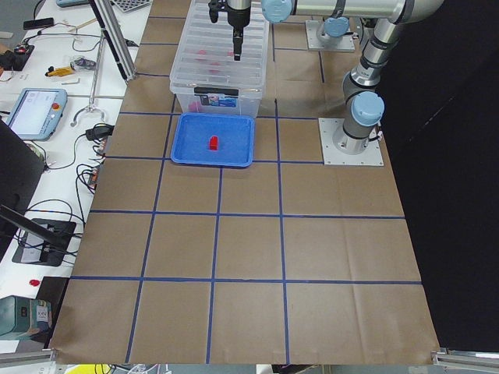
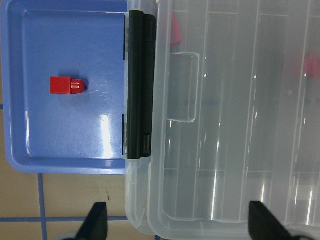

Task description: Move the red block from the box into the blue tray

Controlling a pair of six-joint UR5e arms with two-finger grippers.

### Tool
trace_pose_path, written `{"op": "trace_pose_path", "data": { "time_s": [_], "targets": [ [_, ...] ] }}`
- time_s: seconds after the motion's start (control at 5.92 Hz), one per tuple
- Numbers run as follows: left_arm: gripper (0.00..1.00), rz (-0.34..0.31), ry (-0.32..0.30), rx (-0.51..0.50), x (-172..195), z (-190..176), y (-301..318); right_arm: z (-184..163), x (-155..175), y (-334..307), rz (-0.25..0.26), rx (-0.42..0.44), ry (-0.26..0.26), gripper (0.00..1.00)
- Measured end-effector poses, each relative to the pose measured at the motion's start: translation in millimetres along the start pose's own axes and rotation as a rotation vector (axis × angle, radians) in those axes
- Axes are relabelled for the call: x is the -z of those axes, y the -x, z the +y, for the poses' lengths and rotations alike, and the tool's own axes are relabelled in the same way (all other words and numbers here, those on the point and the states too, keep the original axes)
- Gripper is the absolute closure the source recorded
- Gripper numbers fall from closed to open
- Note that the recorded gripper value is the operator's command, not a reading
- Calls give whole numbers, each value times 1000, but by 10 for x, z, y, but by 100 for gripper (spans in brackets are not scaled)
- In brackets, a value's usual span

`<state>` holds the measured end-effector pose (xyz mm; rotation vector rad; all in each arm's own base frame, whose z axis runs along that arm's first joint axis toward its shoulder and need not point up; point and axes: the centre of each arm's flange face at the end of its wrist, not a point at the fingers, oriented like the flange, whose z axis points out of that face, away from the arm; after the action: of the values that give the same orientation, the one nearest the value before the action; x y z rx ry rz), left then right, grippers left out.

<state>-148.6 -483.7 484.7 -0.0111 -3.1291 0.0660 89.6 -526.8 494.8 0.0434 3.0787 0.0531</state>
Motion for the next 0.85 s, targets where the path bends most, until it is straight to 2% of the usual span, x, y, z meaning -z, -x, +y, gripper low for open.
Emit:
{"op": "trace_pose_path", "data": {
  "time_s": [0.34, 0.85],
  "targets": [
    [2, -1, 3, 1, -5, -10, 7, 149, 184, 450, 27, -65, 14, 0],
    [2, -3, -2, 2, 17, -12, 11, 194, 175, 617, 63, -72, 15, 0]
  ]
}}
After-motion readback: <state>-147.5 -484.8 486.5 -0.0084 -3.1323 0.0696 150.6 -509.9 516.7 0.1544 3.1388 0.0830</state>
